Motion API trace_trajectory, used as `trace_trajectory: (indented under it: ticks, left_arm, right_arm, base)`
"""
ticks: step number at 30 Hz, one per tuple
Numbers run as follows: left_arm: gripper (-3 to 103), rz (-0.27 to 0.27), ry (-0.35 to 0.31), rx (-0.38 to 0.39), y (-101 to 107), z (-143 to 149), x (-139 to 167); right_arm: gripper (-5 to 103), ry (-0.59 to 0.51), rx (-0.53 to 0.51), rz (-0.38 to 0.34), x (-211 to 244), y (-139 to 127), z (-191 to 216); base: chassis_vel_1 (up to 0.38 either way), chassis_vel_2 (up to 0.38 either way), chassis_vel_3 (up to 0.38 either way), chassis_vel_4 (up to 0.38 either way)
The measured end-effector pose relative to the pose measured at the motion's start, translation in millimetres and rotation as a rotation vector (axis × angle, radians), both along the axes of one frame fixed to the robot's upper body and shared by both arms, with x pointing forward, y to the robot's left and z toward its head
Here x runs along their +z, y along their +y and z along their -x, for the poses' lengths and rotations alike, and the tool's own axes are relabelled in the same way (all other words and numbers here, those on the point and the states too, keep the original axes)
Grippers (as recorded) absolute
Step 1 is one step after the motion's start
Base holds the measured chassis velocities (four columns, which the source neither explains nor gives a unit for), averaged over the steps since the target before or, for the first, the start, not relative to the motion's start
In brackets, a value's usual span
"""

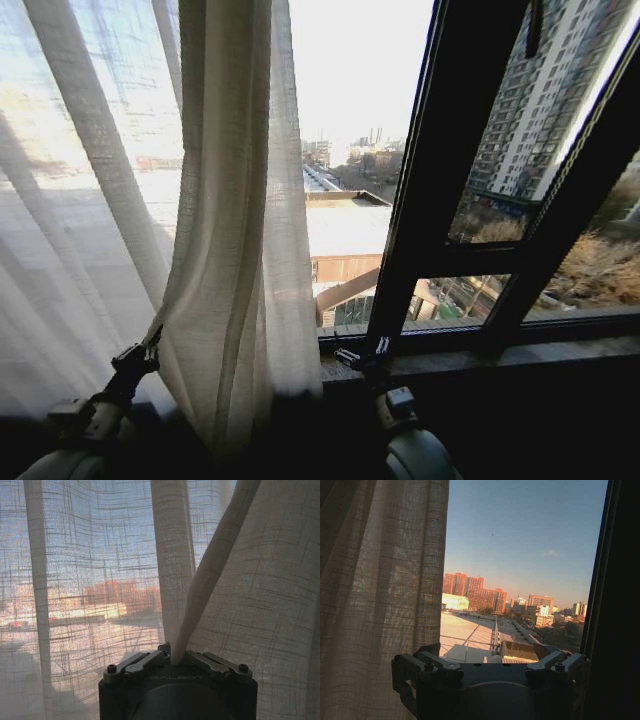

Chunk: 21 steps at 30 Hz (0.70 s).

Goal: Open the curtains by pulling them apart, changing their state from closed to fully open.

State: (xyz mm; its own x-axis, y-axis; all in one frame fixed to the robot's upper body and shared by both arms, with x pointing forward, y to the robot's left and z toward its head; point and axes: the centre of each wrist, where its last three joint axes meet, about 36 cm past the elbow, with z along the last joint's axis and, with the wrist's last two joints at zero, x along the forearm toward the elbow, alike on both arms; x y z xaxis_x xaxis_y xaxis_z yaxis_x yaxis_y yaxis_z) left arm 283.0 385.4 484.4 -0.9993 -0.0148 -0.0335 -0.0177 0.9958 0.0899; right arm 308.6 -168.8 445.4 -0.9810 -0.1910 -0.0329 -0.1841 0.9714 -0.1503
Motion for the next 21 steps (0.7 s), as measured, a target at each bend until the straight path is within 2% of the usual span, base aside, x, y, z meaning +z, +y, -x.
trace_trajectory:
  ticks: [12,21]
  left_arm:
    - [0,0.0,0.0,-0.002,-2.9,0.8,-1.1]
    - [0,-0.007,-0.002,0.0,-1.6,1.8,-1.6]
  right_arm:
    - [100,-0.002,-0.003,0.0,0.6,-1.0,1.1]
    - [100,-0.003,-0.001,0.002,0.5,0.0,1.8]
  base:
    - [0.116,0.119,-0.098,-0.113]
    - [0.007,0.012,-0.01,-0.011]
